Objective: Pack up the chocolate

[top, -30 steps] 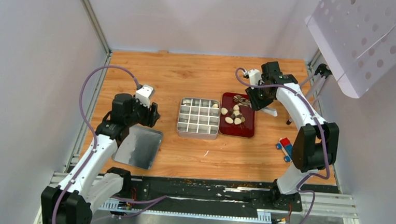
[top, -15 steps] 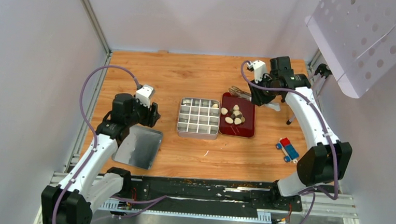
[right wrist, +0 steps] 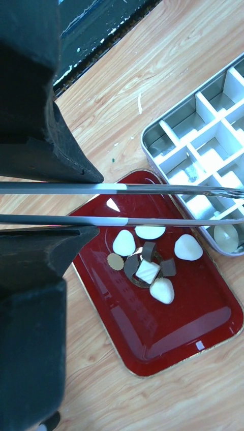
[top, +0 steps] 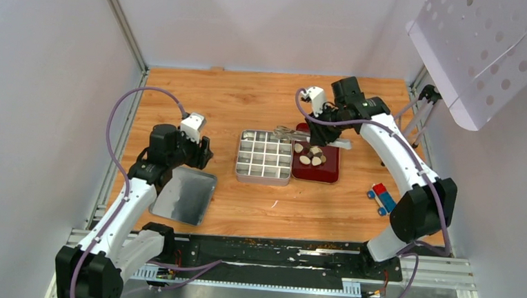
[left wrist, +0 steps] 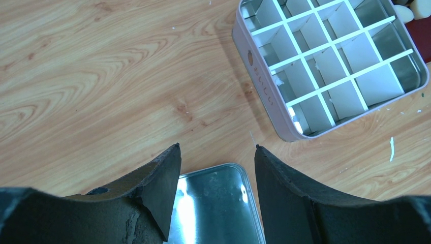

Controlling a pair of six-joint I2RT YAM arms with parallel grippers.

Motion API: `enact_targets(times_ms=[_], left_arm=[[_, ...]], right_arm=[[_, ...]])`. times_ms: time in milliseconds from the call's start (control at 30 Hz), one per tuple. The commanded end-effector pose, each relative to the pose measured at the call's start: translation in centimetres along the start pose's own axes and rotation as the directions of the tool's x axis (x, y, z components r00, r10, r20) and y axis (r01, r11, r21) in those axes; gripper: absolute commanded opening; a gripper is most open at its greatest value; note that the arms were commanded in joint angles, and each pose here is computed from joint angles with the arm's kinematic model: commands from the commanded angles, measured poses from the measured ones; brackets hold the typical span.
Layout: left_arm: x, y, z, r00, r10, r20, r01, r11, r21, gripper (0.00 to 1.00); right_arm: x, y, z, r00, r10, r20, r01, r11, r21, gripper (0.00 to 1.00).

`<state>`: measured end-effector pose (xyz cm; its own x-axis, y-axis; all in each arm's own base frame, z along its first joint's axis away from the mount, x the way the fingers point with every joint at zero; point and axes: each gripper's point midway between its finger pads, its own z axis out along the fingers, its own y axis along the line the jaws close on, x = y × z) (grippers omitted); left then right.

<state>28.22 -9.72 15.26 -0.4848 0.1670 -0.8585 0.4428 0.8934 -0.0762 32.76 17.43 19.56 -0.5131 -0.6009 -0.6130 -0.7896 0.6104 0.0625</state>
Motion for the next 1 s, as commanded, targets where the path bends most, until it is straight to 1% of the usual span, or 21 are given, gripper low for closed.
enact_targets(times_ms=[0,233,333,467,700,833,967], left_arm=[[-1.9,0.4,-0.6,0.998,0.015,0.061,-0.014,1.0,-0.015,0.64],[-1.5,0.6,-0.6,0.998,-0.002,0.063,0.003,1.0,-0.019,0.64],[-1.5,0.6,-0.7,0.998,-0.006,0.067,0.007,1.0,-0.019,0.64],[-1.4,0.6,-0.6,0.998,-0.009,0.066,0.01,1.0,-0.017,0.64],[-1.2,0.5,-0.5,0.998,-0.016,0.066,0.017,1.0,-0.015,0.64],[-1.1,0.5,-0.4,0.998,-0.019,0.064,0.02,1.0,-0.013,0.64],[-1.1,0.6,-0.4,0.998,-0.02,0.066,0.021,1.0,-0.014,0.64]], right_arm=[[-2.4,0.0,0.4,0.997,-0.05,0.051,0.051,0.999,-0.015,0.11],[-2.8,0.6,1.6,0.998,-0.06,0.037,0.061,0.997,-0.04,0.12],[-2.9,0.6,1.9,0.997,-0.064,0.032,0.065,0.997,-0.03,0.21],[-3.1,0.5,2.1,0.998,-0.061,0.034,0.061,0.998,-0.018,0.3],[-3.6,0.4,1.8,0.997,-0.066,0.045,0.066,0.998,-0.001,0.34],[-3.5,0.3,1.8,0.997,-0.062,0.044,0.061,0.998,0.009,0.39],[-3.3,0.2,1.8,0.997,-0.061,0.043,0.06,0.998,0.012,0.39]])
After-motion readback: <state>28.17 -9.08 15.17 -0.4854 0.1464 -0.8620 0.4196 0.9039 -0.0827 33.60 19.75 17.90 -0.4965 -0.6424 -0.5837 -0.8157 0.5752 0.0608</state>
